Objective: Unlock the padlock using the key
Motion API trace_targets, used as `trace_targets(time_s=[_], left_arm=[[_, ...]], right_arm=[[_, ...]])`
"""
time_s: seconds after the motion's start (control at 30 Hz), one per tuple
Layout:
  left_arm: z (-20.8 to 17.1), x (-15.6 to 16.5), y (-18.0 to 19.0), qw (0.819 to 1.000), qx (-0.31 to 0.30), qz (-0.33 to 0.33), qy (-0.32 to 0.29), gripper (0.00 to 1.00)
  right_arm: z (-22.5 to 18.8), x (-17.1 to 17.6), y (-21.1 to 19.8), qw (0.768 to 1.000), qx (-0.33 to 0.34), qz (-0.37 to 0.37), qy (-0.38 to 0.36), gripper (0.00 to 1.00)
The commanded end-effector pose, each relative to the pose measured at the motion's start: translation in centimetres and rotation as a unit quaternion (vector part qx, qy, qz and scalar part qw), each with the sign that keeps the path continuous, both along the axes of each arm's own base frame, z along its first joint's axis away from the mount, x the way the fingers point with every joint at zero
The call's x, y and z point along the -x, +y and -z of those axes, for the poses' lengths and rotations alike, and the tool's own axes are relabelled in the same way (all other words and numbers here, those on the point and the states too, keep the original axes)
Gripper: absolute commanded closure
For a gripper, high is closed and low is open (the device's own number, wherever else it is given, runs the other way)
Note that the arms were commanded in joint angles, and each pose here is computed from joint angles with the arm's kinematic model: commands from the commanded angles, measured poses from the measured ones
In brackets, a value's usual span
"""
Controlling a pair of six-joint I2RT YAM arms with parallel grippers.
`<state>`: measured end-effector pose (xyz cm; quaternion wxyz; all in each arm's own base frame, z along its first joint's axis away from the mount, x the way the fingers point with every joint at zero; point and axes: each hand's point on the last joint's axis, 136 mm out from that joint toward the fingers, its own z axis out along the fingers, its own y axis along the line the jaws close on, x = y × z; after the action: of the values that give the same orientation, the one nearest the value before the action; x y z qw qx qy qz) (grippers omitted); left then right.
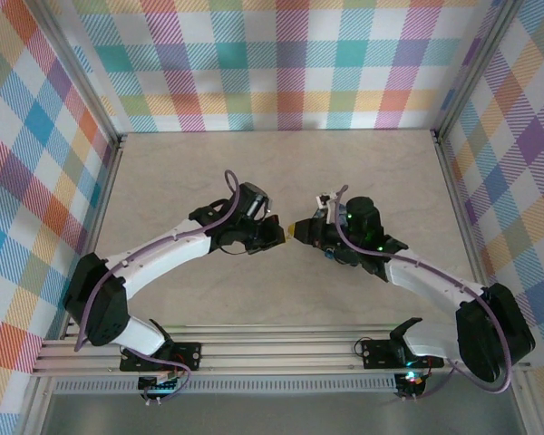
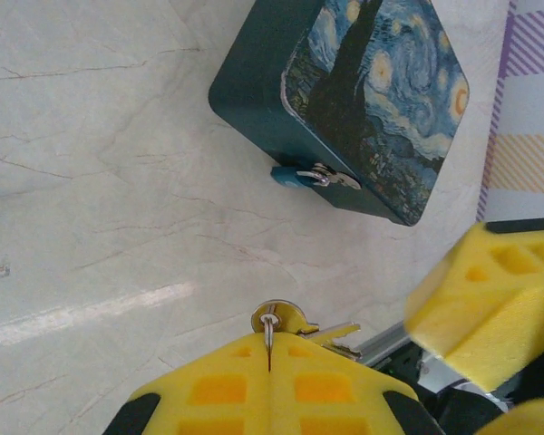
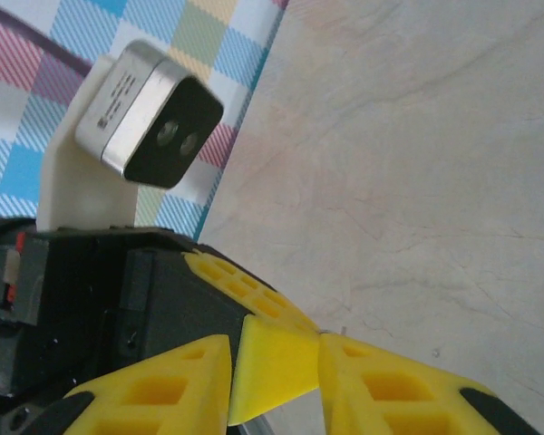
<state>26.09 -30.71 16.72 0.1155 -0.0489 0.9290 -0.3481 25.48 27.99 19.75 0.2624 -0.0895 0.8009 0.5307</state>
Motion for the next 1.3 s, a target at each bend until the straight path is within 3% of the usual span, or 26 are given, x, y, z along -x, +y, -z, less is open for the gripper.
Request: trace_targets(time_s=[0.0,0.27,1.07,1.27], left_arm=[[-1.0,0.3,0.7,1.000,0.024,-0.008,0.011,1.00],[-1.5,0.3,1.4,0.999,0.036,-0.016,0.014,1.00],[-2.3,0.9,2.2,0.999,0.040,-0.026,0.003,1.00],[-2.4,1.1,2.4,0.999,0.042,-0.026,0.004,1.00]], right_arm=[[-1.5,0.3,1.2,0.998,-0.003,-0.034,-0.045,0.65],[-0.5,0.6,1.4,0.998,0.017,-0.043,-0.039,0.62],[-0.1,1.1,2.8,0.996,0.048,-0.059,-0.046,0.69],[0.2,1.4,2.8,0.995,0.058,-0.058,-0.048,0.64]])
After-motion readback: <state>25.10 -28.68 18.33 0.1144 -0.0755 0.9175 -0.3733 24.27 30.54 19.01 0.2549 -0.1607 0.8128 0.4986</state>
